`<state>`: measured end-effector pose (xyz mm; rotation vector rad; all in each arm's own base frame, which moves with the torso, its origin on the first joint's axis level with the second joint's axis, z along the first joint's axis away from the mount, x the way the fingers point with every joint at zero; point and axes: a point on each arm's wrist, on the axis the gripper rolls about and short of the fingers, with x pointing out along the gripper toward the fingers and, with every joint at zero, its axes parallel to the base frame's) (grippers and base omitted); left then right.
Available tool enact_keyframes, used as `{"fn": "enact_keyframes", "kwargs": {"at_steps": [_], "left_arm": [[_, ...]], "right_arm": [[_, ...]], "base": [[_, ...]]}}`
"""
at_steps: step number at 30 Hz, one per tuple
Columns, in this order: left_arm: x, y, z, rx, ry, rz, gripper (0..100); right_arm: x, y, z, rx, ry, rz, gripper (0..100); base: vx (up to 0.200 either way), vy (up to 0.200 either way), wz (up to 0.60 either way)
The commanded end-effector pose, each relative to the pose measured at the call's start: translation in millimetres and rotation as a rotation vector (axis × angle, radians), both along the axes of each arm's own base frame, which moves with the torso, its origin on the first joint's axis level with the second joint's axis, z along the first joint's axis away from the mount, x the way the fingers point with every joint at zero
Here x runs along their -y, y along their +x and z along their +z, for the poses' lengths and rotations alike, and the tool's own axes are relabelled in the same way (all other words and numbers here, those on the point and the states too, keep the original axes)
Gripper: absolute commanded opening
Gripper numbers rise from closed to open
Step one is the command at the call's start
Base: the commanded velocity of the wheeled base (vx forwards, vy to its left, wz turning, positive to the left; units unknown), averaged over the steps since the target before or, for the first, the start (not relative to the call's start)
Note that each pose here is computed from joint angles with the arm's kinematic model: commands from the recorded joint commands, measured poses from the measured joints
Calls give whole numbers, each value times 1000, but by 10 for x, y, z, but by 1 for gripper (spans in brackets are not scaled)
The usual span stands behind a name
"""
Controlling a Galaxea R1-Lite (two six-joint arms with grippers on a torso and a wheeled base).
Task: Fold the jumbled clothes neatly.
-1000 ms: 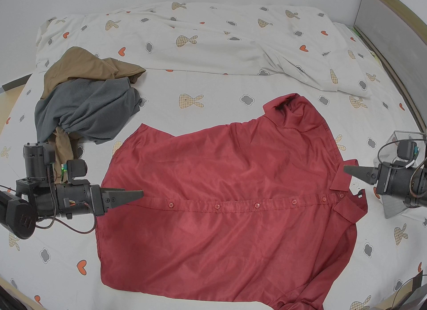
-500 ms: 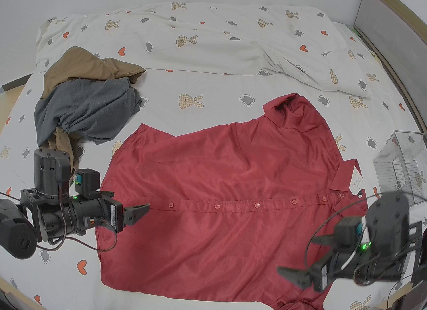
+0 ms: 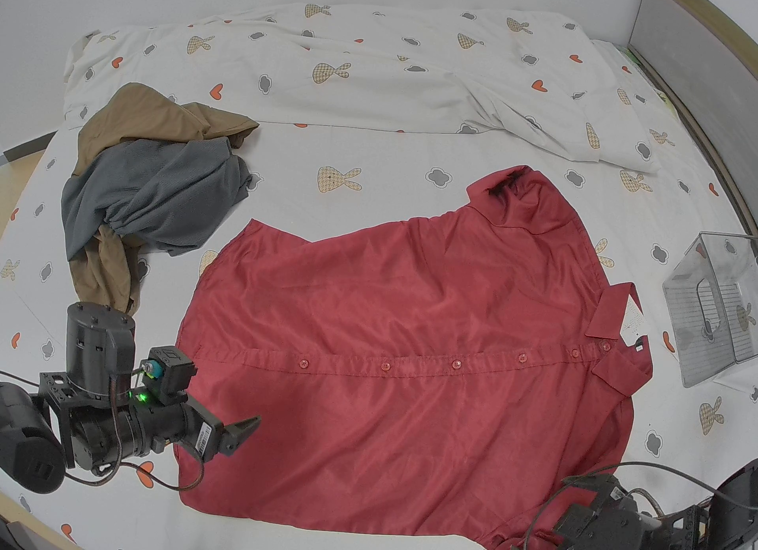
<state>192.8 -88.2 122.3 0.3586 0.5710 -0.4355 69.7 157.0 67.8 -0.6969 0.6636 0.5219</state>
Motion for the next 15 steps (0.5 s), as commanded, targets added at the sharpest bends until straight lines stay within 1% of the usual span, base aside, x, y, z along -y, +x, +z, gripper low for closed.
{"fn": "enact_keyframes", "kwargs": {"at_steps": [1,2,6,11,15], "left_arm": [[-15,-51,-107,-16,85,11,100],[-15,-42,-128,-19,102,24,100],[-21,-37,-160,-28,118,38,100],[-46,-131,-222,-52,132,30,100],[-73,-231,-315,-72,176,47,100]], "right_arm": [[-10,-63,-53,3,-42,42,100],[-24,-72,-46,7,-37,49,100],[-42,-154,-52,17,-45,93,100],[-60,-250,-73,28,-64,144,100],[-83,-341,-88,28,-72,199,100]], "base": [[0,0,0],[0,0,0],[0,0,0],[0,0,0],[0,0,0]]}}
